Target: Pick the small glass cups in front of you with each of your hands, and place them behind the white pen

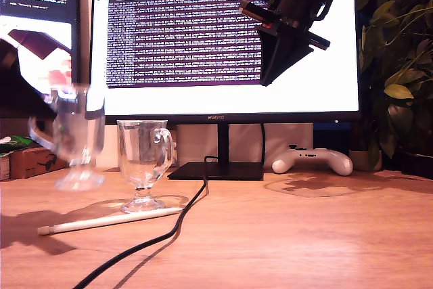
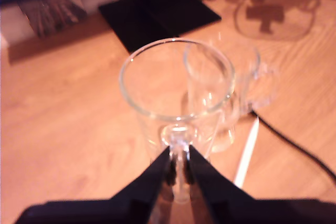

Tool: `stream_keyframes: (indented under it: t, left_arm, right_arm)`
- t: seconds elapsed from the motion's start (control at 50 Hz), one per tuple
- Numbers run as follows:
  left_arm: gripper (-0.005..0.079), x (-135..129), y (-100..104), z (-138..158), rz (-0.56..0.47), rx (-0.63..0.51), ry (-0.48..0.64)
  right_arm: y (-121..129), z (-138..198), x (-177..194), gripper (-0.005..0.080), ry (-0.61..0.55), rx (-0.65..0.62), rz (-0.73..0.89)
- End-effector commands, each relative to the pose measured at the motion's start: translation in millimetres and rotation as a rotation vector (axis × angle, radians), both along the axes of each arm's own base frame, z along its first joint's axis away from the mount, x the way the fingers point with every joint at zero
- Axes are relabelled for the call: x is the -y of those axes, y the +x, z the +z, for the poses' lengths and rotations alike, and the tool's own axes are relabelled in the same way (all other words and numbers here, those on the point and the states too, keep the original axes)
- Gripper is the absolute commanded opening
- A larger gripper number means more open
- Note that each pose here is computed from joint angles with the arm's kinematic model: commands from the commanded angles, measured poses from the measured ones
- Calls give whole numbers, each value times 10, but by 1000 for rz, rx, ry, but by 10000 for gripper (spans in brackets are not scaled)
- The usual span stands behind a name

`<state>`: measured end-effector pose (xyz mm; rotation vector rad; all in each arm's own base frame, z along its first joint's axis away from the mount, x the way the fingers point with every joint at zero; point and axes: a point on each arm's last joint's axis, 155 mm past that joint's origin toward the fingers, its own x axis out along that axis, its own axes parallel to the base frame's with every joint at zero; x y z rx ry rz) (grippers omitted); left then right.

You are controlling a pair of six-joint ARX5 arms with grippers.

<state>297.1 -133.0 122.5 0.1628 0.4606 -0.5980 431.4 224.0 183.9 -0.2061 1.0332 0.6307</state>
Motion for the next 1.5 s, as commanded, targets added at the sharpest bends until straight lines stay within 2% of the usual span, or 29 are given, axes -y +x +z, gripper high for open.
stream_keyframes:
  t: [0.0, 0.64, 0.88, 1.1, 1.3, 1.4, 1.48]
  left_arm:
    - [-19, 22, 20, 80, -5, 35, -12]
    - [-19, 11, -5, -32, 4, 68, -23]
    - [-19, -7, -79, -204, 16, 40, -36]
    - [-19, -8, -90, -238, 15, 35, -35]
    - [-18, 42, -138, -319, -15, -2, -41]
    - [13, 63, -155, -349, -24, -14, -40]
    - [76, 72, -149, -342, -26, -9, -40]
  right_arm:
    - [-5, 21, -23, -13, 4, 9, 8]
    - [41, 53, -46, -13, 15, 31, 9]
    - [44, 55, -48, -13, 16, 32, 9]
    - [39, 54, -53, -13, 16, 31, 10]
    - [4, 64, -102, -13, 43, 16, 23]
    - [-9, 64, -114, -13, 49, 10, 28]
    - [-31, 66, -134, -13, 60, 2, 36]
